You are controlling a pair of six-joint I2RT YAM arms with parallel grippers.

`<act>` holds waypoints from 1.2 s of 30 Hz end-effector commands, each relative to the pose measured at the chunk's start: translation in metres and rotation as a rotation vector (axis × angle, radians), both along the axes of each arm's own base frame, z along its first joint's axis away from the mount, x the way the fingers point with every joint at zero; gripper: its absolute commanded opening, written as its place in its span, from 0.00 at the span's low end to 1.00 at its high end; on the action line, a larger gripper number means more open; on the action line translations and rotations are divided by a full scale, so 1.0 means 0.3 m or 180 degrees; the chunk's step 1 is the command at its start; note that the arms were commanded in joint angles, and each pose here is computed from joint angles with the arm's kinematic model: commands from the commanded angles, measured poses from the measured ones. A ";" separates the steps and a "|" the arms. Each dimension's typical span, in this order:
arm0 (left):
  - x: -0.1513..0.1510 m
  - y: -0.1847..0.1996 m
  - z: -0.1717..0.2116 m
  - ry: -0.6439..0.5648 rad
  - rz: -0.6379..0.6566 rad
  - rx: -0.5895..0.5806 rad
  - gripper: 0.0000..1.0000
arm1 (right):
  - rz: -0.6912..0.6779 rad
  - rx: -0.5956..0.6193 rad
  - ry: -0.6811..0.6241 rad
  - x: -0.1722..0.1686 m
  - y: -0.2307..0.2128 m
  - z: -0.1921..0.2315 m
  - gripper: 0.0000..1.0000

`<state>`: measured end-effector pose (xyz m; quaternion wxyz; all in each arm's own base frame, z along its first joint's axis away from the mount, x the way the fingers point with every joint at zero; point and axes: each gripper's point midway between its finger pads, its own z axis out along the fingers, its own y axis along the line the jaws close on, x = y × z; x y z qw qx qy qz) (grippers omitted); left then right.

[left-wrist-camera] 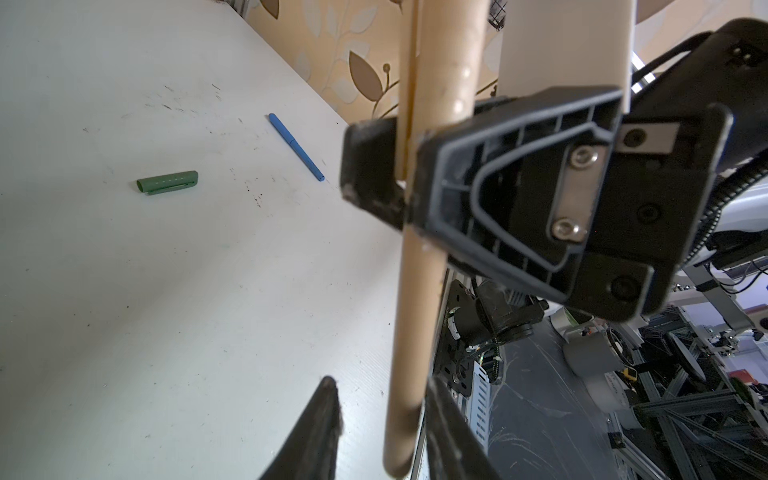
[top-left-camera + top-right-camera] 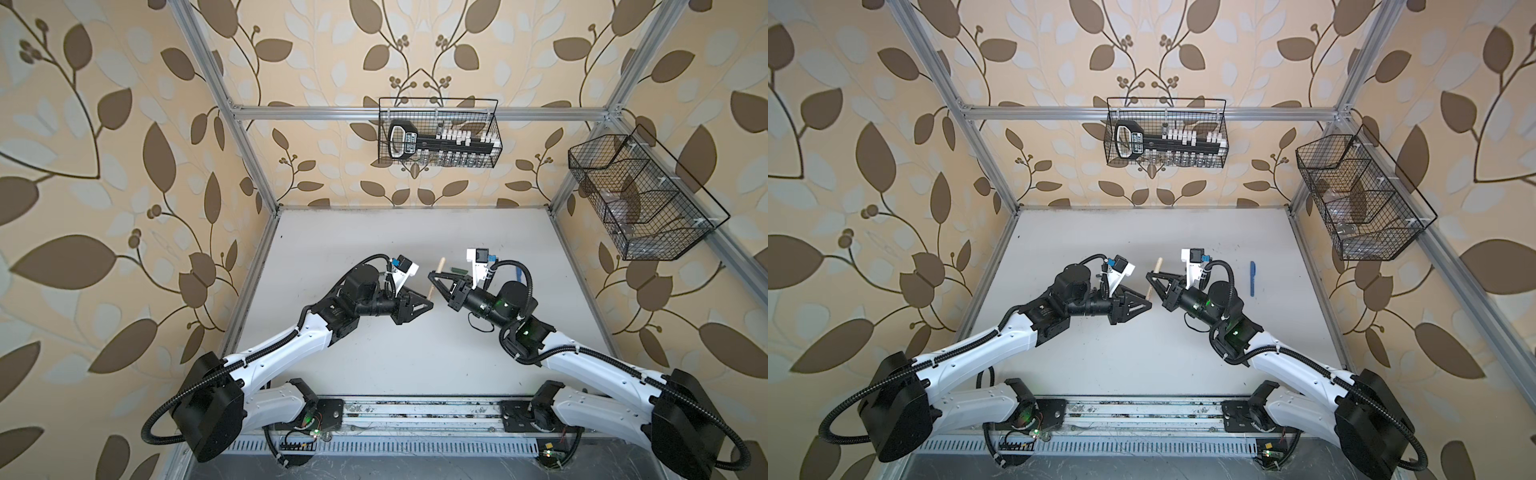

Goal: Insert the pens into the pen caps

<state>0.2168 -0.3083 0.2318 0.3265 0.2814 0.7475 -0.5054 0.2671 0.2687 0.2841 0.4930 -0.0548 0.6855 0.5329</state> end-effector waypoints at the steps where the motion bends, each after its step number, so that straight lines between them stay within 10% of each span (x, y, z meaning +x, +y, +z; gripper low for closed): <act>1: 0.009 -0.003 0.037 -0.0150 -0.0017 -0.0099 0.32 | -0.0034 0.0191 -0.0175 0.005 0.004 0.097 0.00; 19: 0.033 0.013 0.024 -0.0166 0.0153 -0.0013 0.15 | -0.0073 0.0005 -0.0223 -0.020 0.004 0.075 0.00; 26: 0.030 0.011 0.034 -0.0170 0.0130 -0.0032 0.40 | -0.0139 -0.0080 -0.0253 -0.023 -0.008 0.073 0.00; 36: 0.029 0.004 0.039 -0.0156 0.0094 -0.0047 0.19 | -0.0119 -0.0092 -0.0242 -0.020 0.004 0.062 0.00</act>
